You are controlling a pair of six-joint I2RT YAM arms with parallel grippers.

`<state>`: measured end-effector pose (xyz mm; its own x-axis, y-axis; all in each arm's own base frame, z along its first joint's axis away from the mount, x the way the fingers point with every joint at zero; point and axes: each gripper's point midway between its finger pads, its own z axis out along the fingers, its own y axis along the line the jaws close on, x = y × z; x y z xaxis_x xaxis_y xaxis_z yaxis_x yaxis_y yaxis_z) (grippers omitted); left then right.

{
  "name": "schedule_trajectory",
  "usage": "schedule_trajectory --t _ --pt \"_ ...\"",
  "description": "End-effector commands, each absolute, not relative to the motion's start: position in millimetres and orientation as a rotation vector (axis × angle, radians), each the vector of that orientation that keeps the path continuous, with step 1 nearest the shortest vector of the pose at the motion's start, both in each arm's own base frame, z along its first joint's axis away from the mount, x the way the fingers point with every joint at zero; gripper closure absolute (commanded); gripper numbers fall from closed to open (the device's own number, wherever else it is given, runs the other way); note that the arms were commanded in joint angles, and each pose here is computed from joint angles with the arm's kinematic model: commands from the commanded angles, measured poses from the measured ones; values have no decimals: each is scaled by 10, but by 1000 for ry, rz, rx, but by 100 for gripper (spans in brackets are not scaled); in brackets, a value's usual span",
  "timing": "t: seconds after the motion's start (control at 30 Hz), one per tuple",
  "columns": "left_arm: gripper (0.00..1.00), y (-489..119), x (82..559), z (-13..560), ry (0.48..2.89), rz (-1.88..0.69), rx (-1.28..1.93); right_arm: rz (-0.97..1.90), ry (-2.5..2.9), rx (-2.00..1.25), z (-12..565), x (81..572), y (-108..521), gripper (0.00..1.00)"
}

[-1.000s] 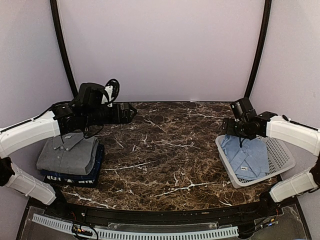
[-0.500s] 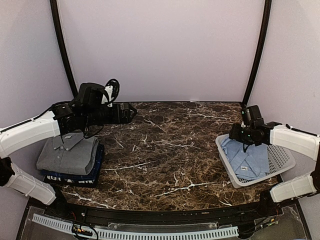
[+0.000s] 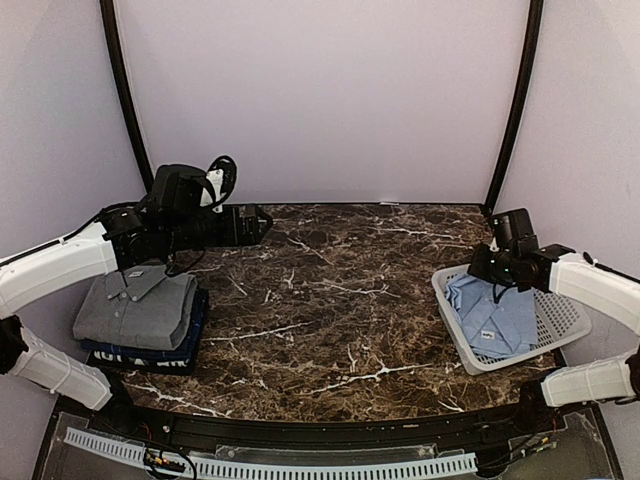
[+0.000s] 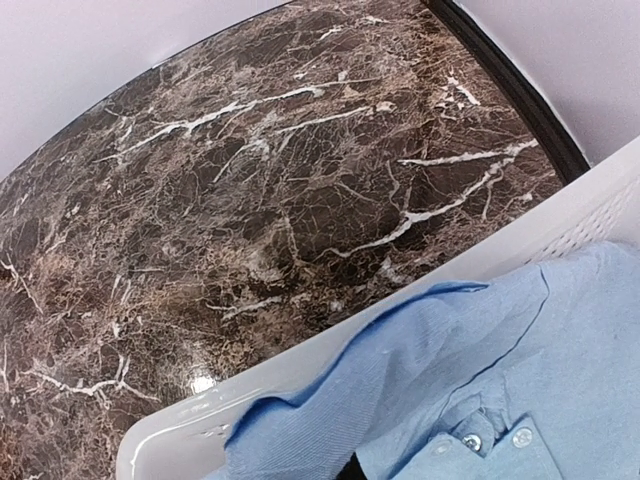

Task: Fold and stack the long sleeve shirts
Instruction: Pick up the crumpled shirt from the bin, then place the crumpled shirt at the center of the board.

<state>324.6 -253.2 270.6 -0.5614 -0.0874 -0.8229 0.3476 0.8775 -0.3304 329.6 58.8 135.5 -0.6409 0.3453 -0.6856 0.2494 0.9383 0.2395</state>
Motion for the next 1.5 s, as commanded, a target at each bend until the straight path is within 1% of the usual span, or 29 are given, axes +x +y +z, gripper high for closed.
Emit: schedule_trajectory --t 0.0,0.3,0.47,0.6,0.73,0.83,0.97,1.17,1.3,1.47 --pt "1 -2478 3230 2832 2065 -582 184 163 2185 397 1844 3368 547 100" --pt "1 -2507 3233 2866 2054 -599 188 293 2008 275 2819 3359 685 100" --pt "1 -2524 3242 2880 2050 -605 192 412 1898 193 3404 3363 848 100" --pt "1 -2534 3243 2880 2049 -608 196 525 1799 114 3863 3393 1031 100" --pt "1 -2522 3240 2871 2050 -606 191 705 1717 -3 4258 3446 1350 100" --pt "1 -2517 3235 2860 2051 -605 189 836 1678 -95 4458 3501 1613 100" --pt "1 -2517 3235 2857 2053 -604 190 976 1639 -199 4646 3557 2025 100" --pt "1 -2488 3198 2840 2047 -611 186 1137 1590 -363 4879 3520 2837 100" --pt "1 -2501 3156 2836 2045 -632 203 1242 1605 -446 4774 3512 3371 100" --pt "1 -2542 3043 2854 2026 -691 259 1280 1700 -472 4350 3595 3754 100"
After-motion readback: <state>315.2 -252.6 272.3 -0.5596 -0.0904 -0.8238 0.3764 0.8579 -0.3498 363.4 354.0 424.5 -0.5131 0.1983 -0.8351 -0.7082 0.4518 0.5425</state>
